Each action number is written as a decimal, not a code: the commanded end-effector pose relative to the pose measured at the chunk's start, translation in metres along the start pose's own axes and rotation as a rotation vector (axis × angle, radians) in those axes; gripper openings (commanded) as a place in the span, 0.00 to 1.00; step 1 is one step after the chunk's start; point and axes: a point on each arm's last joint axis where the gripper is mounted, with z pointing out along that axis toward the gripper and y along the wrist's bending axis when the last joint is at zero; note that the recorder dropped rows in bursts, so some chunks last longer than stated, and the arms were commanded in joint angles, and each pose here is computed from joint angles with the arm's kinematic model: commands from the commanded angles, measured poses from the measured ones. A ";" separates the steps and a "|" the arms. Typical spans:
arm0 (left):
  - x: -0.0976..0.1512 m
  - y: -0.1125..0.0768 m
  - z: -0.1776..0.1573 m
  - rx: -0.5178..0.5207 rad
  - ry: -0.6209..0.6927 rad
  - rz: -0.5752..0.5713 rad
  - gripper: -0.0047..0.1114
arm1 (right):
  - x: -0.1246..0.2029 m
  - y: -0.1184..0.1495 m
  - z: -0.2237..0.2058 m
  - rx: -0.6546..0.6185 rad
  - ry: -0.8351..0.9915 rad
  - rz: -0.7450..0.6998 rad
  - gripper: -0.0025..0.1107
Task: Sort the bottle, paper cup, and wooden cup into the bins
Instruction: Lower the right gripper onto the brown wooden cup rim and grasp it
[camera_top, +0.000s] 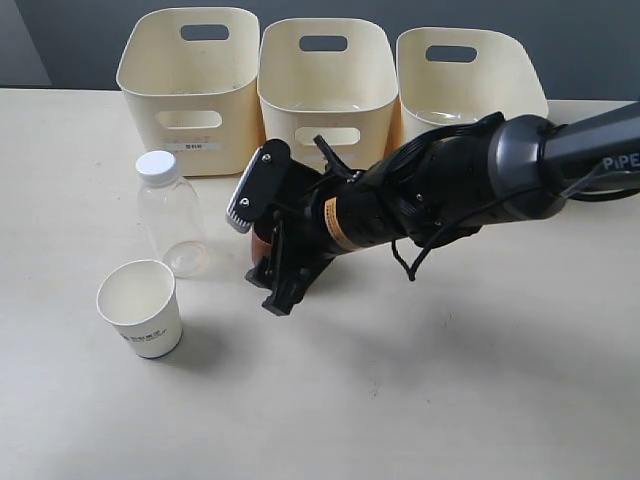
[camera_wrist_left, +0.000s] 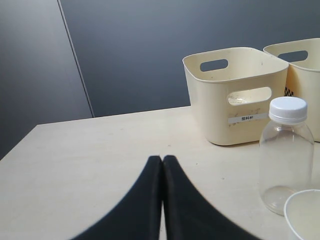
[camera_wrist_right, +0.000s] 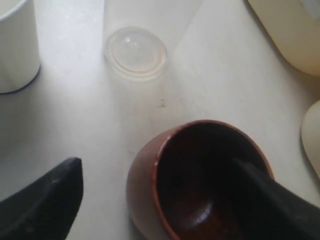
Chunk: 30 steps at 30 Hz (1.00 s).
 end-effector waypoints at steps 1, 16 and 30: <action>0.000 0.000 0.000 -0.002 -0.010 -0.001 0.04 | -0.001 -0.001 0.000 -0.014 -0.008 0.006 0.69; 0.000 0.000 0.000 -0.002 -0.010 -0.001 0.04 | -0.001 0.000 0.000 -0.022 -0.011 0.009 0.68; 0.000 0.000 0.000 -0.002 -0.010 -0.001 0.04 | 0.010 0.002 0.012 -0.022 0.031 0.036 0.66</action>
